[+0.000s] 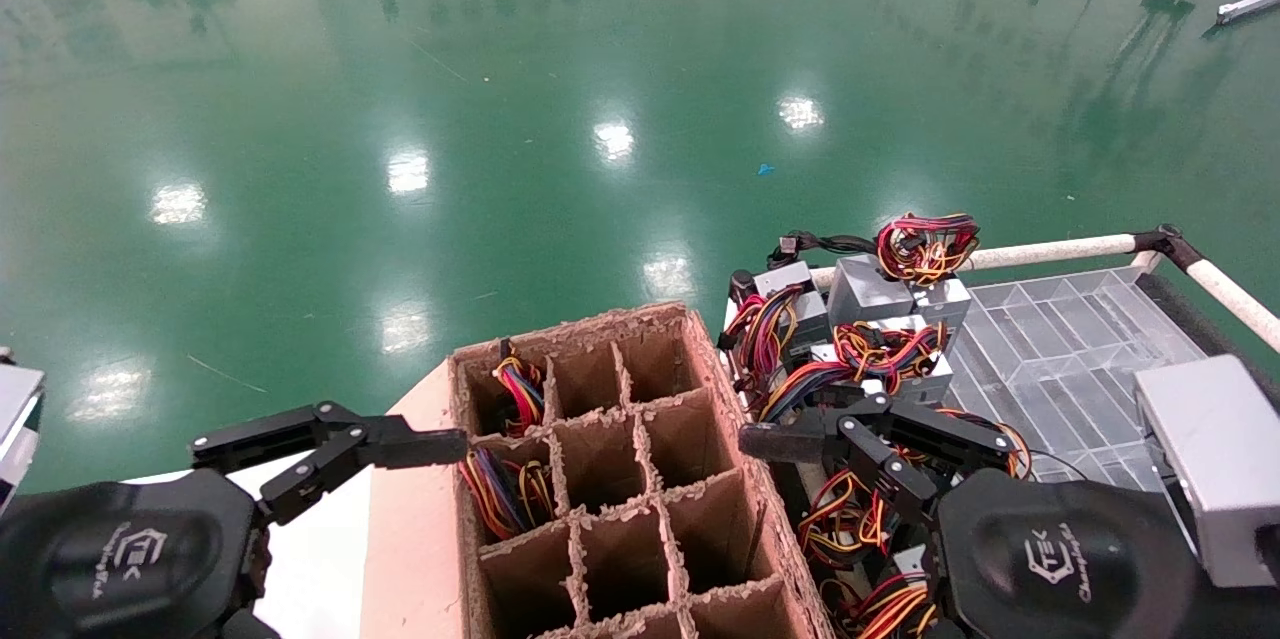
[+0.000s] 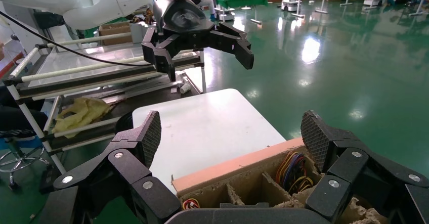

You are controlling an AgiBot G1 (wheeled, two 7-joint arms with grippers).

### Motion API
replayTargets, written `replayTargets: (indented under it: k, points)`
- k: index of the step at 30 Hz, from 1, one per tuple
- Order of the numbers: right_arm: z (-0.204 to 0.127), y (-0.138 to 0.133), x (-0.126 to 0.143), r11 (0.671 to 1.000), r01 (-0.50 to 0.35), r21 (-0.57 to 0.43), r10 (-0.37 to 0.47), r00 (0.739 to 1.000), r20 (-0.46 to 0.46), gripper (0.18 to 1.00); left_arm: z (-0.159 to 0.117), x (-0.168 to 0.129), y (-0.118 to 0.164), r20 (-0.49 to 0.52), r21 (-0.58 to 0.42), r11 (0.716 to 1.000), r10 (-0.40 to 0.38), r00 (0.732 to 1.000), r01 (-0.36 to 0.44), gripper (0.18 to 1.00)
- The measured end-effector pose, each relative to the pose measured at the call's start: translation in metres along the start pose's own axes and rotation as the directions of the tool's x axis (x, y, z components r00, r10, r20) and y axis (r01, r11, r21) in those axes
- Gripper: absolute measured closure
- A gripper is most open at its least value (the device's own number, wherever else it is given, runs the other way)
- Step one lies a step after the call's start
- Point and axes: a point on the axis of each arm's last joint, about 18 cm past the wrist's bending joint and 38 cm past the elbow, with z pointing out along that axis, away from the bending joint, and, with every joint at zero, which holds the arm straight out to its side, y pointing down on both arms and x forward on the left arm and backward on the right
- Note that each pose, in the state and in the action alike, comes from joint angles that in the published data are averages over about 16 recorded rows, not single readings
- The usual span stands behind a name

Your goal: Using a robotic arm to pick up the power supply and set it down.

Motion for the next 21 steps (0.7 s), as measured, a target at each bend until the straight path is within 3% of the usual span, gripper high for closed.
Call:
replayTargets:
  k: [10,21]
  points:
    - [0.008,0.015,0.019,0.998,-0.013,-0.053,0.010,0.999,-0.049,0.178,0.000,0.000,0.000,0.000,0.000,1.000,0.000,1.000,0.000,0.370]
    - [0.060,0.063,0.091,0.987,-0.030,-0.158,0.005,0.988,-0.156,0.178,0.000,0.000,0.000,0.000,0.000,1.000,0.000,1.000,0.000,0.626]
